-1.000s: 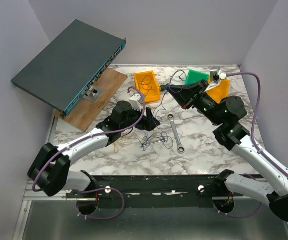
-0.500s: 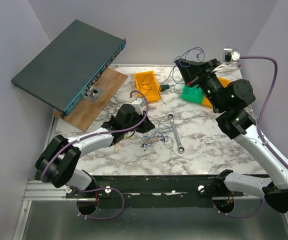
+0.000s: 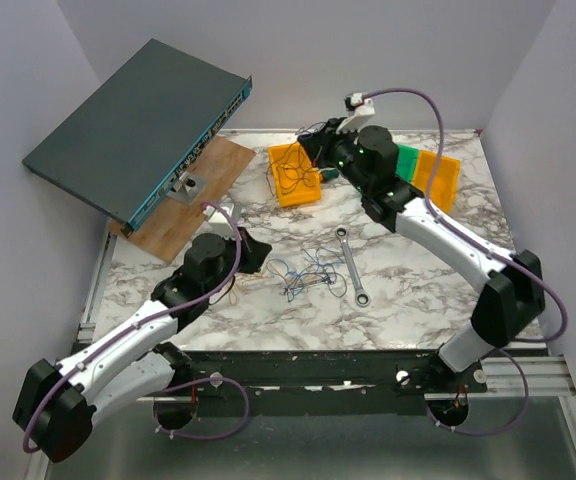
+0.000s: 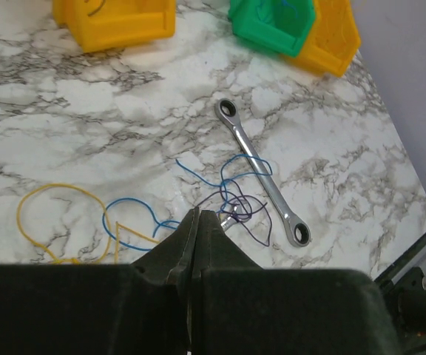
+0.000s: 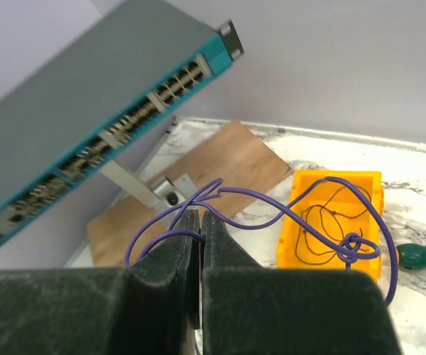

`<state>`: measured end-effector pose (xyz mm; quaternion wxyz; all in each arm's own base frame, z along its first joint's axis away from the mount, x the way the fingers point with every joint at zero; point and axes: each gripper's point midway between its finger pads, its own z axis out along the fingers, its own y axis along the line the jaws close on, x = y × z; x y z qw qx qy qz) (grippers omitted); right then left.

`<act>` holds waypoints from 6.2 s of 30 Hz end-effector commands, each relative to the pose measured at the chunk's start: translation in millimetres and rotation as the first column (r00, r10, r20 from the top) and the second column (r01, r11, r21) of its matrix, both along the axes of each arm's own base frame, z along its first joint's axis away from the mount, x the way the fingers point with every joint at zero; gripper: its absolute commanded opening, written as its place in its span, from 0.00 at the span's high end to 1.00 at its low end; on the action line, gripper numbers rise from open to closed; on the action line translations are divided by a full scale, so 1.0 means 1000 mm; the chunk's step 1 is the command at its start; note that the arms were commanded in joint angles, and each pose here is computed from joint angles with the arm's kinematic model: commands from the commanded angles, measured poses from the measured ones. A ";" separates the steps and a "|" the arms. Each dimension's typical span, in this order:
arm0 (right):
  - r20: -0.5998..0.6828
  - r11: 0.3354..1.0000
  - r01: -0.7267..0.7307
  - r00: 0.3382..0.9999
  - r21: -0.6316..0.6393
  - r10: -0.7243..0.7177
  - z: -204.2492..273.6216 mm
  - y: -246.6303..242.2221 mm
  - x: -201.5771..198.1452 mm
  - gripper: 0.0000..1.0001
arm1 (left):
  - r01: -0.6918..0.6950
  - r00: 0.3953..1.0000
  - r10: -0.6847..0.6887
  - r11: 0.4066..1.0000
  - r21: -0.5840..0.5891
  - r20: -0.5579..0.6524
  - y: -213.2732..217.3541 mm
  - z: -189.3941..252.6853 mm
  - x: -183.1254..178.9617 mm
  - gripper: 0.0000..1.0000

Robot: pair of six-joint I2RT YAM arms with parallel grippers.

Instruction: Untangle the cables

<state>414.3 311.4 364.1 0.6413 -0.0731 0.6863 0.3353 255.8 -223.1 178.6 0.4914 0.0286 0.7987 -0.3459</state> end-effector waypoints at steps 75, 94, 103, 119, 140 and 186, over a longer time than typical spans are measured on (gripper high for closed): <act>-0.348 0.758 0.022 0.880 -0.652 -0.325 -0.288 0.002 0.087 0.92 | -0.118 0.993 0.118 0.993 0.030 0.027 0.044 0.001 -0.010 1.00; -0.308 0.841 -0.009 0.932 -0.542 -0.189 -0.178 0.012 0.067 0.37 | -0.070 0.997 0.068 0.996 0.054 0.030 0.039 0.009 -0.013 0.96; -0.470 0.842 -0.225 0.882 -0.491 -0.038 -0.215 -0.034 -0.054 0.20 | 0.077 0.996 -0.075 0.996 0.040 -0.047 0.006 -0.001 -0.015 0.54; -0.604 0.825 -0.352 0.797 -0.441 0.017 -0.283 -0.051 -0.113 0.52 | 0.215 0.964 -0.206 0.976 0.039 -0.165 -0.030 -0.025 -0.024 0.38; -0.321 0.860 -0.497 0.838 -0.115 0.441 -0.055 -0.015 -0.163 0.99 | 0.250 0.967 -0.247 0.968 -0.035 0.061 -0.048 0.042 -0.005 0.38; 0.266 0.921 0.378 0.882 0.094 -0.389 0.247 -0.153 -0.093 0.99 | 0.111 0.992 -0.103 0.988 0.110 -0.078 -0.030 -0.052 0.019 0.36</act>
